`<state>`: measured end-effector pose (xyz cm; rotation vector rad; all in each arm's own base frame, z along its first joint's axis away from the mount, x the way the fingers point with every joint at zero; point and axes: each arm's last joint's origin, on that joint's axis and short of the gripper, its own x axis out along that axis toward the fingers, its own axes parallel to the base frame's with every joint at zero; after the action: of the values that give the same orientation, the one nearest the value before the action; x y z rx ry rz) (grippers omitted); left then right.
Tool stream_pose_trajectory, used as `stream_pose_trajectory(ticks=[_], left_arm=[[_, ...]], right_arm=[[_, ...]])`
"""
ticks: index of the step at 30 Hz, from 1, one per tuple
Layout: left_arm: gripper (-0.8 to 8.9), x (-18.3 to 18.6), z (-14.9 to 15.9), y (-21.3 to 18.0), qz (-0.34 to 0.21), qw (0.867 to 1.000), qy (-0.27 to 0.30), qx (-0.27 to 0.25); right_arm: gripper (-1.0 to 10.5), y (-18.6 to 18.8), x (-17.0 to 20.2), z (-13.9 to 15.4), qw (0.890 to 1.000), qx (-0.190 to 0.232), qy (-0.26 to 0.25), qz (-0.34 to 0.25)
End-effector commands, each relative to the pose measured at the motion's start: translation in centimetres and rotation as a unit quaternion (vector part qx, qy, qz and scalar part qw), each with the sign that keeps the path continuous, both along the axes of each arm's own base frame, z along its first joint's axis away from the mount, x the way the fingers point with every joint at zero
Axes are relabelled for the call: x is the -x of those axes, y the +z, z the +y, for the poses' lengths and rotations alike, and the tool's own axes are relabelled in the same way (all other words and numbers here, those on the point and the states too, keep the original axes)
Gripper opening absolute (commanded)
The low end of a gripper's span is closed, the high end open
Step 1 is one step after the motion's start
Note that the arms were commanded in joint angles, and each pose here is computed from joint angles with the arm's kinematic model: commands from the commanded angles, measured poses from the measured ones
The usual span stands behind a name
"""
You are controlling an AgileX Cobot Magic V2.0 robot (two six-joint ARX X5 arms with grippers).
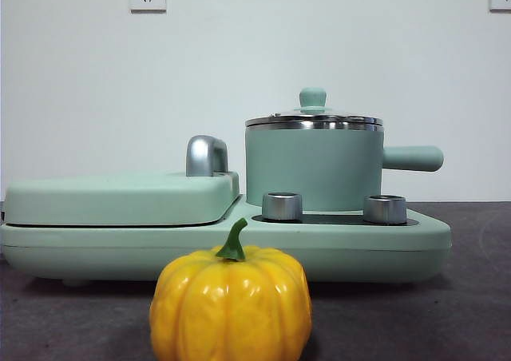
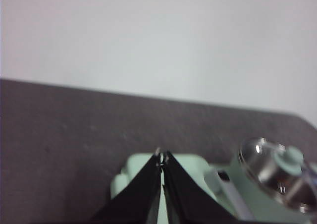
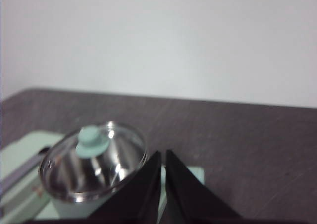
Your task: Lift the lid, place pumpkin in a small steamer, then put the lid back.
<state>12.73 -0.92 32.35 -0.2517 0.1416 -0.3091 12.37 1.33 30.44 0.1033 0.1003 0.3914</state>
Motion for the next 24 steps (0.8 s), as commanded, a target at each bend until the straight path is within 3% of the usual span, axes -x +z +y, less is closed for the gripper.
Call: stream_pose_trajectory(ticks=[1,7,11,17,21,24], left_arm=[[0.09,-1.8,-0.4,0.5,0.002,0.998,-0.038,-0.046],[0.09,-5.1,-1.9,0.1,0.027,0.989,-0.094,-0.111],[0.08,-6.5,-3.2,-0.2,0.032,0.980,-0.132,-0.148],[0.16,-7.6,-4.9,-0.6,0.028,0.967,-0.175,-0.181],[2.18,-7.6,-5.3,-0.4,0.013,0.966,-0.184,-0.183],[2.48,-7.6,-5.5,-0.2,0.009,0.965,-0.187,-0.183]], right_arm=[[0.1,0.0,-1.1,0.1,0.999,0.031,0.020,0.006],[0.2,-1.0,-3.2,0.4,0.995,0.075,0.055,0.032],[1.0,-1.6,-3.9,0.7,0.991,0.110,0.068,0.035],[1.4,-1.8,-4.1,1.0,0.988,0.127,0.082,0.034],[2.9,-1.8,-4.1,1.1,0.988,0.127,0.083,0.036],[3.1,-1.8,-4.1,1.1,0.988,0.126,0.083,0.035]])
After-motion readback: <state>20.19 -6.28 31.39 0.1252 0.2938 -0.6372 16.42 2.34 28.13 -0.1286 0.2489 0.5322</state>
